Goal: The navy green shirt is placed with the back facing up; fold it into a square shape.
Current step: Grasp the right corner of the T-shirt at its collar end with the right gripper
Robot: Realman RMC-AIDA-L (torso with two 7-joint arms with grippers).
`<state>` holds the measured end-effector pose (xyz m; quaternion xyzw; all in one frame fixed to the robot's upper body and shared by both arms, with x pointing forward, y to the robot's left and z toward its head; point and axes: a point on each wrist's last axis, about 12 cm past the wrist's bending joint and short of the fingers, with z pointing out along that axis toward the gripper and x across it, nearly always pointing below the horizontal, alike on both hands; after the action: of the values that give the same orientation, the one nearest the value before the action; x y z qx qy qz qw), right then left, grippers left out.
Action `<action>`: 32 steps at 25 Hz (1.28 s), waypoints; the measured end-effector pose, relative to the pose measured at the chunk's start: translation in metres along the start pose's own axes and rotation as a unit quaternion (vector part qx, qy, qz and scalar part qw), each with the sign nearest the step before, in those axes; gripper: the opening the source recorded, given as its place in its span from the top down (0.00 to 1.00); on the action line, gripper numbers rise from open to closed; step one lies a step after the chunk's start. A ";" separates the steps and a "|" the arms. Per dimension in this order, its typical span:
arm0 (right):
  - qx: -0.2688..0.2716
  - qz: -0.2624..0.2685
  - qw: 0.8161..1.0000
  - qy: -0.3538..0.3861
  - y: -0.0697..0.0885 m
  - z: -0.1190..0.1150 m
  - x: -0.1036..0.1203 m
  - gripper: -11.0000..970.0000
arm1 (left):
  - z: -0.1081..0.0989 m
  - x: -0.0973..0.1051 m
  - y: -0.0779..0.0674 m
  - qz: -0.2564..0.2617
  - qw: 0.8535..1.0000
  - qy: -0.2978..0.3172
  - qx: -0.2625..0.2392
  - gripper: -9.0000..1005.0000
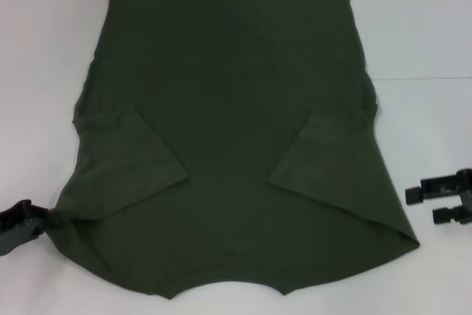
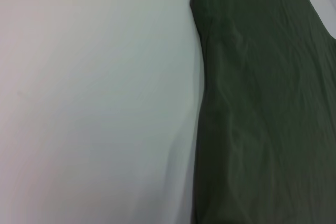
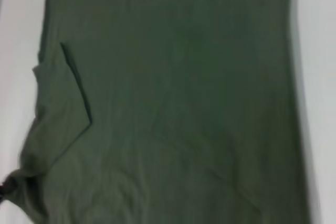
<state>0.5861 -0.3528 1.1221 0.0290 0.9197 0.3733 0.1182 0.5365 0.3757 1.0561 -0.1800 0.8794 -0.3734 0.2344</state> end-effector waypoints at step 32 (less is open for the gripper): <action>0.051 -0.015 0.998 0.021 -0.008 0.035 0.011 0.07 | 0.006 0.002 -0.003 0.007 1.000 0.001 0.004 0.96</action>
<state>0.5837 -0.3334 1.0899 0.0135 0.9402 0.3247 0.1024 0.5387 0.3692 1.0537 -0.1728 0.8792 -0.3754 0.2369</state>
